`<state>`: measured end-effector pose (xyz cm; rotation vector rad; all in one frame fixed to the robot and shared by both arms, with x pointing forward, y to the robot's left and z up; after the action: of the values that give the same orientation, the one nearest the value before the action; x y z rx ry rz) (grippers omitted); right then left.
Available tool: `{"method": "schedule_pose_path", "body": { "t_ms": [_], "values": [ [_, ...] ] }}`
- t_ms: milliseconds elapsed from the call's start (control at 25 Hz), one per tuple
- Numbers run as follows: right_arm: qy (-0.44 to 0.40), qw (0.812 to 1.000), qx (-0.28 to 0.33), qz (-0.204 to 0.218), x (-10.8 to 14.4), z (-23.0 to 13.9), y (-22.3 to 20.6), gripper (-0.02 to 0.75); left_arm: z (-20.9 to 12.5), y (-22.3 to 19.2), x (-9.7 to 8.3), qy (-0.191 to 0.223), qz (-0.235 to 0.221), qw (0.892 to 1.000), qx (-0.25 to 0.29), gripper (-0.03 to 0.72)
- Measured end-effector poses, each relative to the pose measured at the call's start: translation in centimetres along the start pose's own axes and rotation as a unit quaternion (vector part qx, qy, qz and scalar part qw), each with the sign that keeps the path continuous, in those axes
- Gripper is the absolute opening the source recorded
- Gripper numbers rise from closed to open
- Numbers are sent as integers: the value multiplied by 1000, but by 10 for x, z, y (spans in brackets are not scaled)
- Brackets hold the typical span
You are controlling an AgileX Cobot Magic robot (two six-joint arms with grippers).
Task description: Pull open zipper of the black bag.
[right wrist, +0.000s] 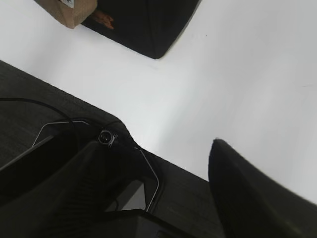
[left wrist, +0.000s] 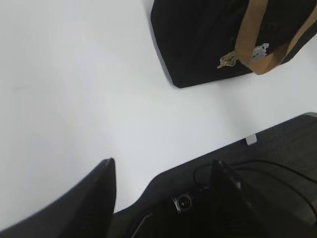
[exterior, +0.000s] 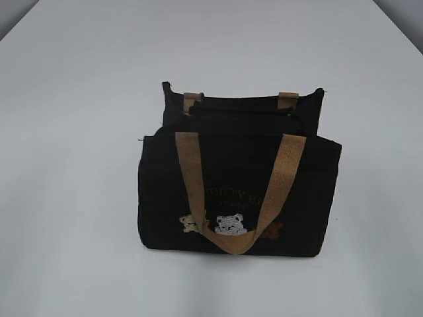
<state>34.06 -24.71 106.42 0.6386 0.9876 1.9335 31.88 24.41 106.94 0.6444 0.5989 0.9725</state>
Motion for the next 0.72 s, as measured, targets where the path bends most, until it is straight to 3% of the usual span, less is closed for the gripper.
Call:
{"method": "schedule_pose_path", "body": {
  "t_ms": [160, 360, 720],
  "values": [
    [15, 998, -53, -20, 9, -35, 10, 518, -37, 21, 4, -20, 11, 996, -82, 449],
    [30, 993, -104, -43, 16, -71, 10, 518, -64, 41, 8, -38, 26, 984, -174, 449],
    [36, 984, -162, -64, 15, -81, 5, 518, -69, 28, 15, -41, 40, 980, -188, 449]
  ]
}}
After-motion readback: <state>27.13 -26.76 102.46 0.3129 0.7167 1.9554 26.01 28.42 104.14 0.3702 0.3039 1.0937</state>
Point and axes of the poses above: a point on each arm's last joint axis where the gripper is mounted, y pointing back along that axis away from the gripper, x along the wrist's bending axis when the last joint is at zero, z = x × y, the point moved 4 cm from there along -y, pointing out along that axis toward the gripper, and after that the axes turned 4 degrees about y, right-handed, at the moved point
